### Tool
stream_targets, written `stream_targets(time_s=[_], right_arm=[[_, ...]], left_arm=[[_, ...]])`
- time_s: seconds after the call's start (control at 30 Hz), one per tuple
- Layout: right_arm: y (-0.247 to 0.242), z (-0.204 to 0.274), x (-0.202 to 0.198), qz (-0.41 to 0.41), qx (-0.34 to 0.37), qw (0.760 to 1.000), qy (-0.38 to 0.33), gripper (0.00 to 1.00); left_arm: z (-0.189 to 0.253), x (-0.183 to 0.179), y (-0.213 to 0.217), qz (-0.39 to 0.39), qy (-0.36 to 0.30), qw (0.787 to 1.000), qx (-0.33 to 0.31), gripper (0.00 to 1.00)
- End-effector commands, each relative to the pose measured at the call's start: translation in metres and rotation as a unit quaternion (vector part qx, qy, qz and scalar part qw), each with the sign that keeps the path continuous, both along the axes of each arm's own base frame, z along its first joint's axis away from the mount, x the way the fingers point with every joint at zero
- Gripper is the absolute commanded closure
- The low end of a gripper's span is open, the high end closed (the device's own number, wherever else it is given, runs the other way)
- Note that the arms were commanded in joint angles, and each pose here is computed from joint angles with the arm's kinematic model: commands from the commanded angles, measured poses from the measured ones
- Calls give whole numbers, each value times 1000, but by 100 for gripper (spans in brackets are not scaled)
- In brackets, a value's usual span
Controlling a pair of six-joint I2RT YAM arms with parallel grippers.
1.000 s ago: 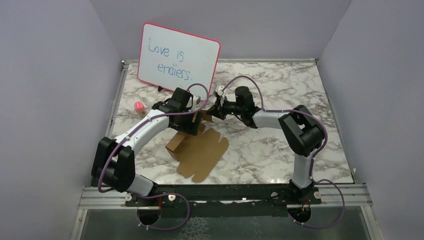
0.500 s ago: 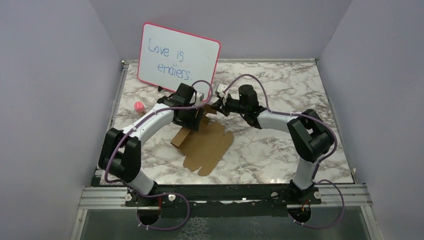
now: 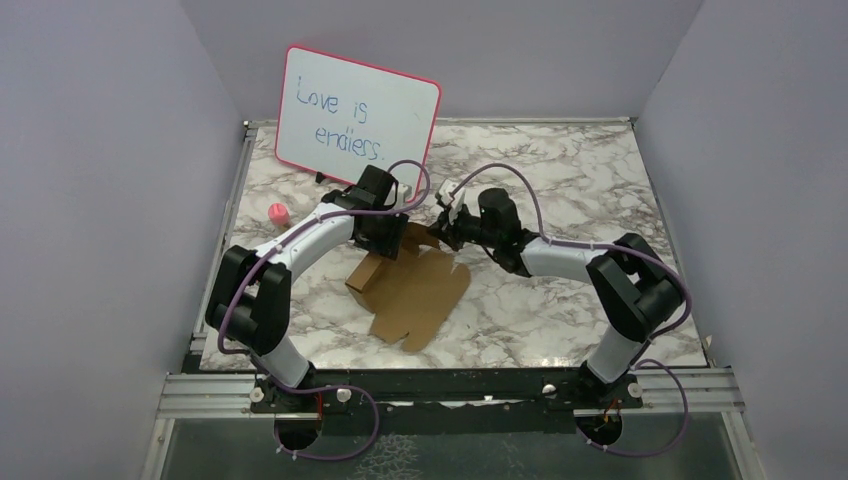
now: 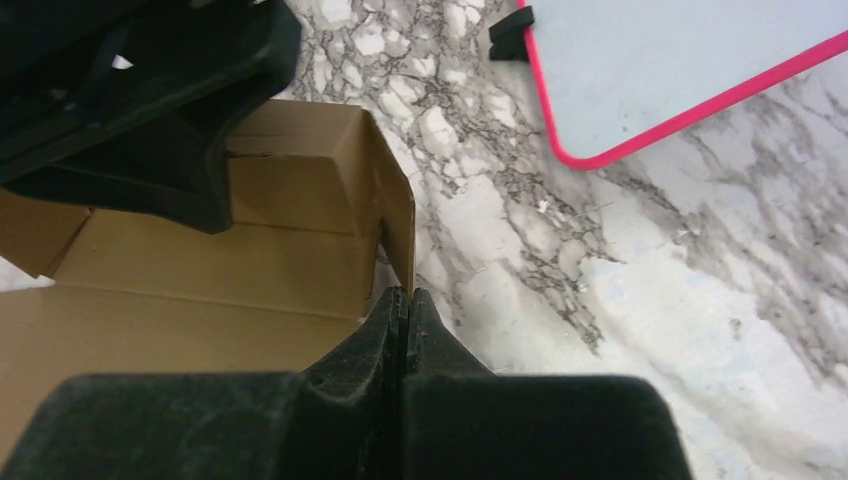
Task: Fold the paper box
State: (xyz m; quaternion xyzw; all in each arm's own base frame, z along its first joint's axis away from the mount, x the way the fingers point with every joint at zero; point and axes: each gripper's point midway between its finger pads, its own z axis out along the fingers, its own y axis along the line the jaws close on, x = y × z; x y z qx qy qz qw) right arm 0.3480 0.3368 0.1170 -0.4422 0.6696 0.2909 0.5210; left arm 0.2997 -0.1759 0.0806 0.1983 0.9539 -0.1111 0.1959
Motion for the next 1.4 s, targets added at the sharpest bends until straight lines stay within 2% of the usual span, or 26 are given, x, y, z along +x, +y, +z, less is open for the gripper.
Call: stream_targets(time_s=[0.0,0.13,0.23,0.43,0.67,0.9,1.13,1.37], right_arm=[[1,0,-13,-49,5,998,24,97],[8,-9,-33,-57,40,996,56,94],[13,-13,-46,-33,67,995,73,91],[28,-16,-55,24,76,995,63,83],[40,-25,-57,83,55,994,47,62],[33,-28,-49,107,47,992,40,60],[22,-21,-37,120,46,991,28,49],[29,-19,-48,183,46,981,41,49]], left_arm=[[1,11,4,31,-9,999,11,52],[-1,11,3,29,-13,999,10,52],[-2,9,3,19,-17,1000,12,52],[-6,6,3,-2,-20,1000,19,52],[-8,1,0,-30,-25,999,29,52],[-6,-1,-2,-41,-38,997,49,52],[0,3,-2,-43,-55,995,70,52],[0,4,-3,-45,-61,993,90,52]])
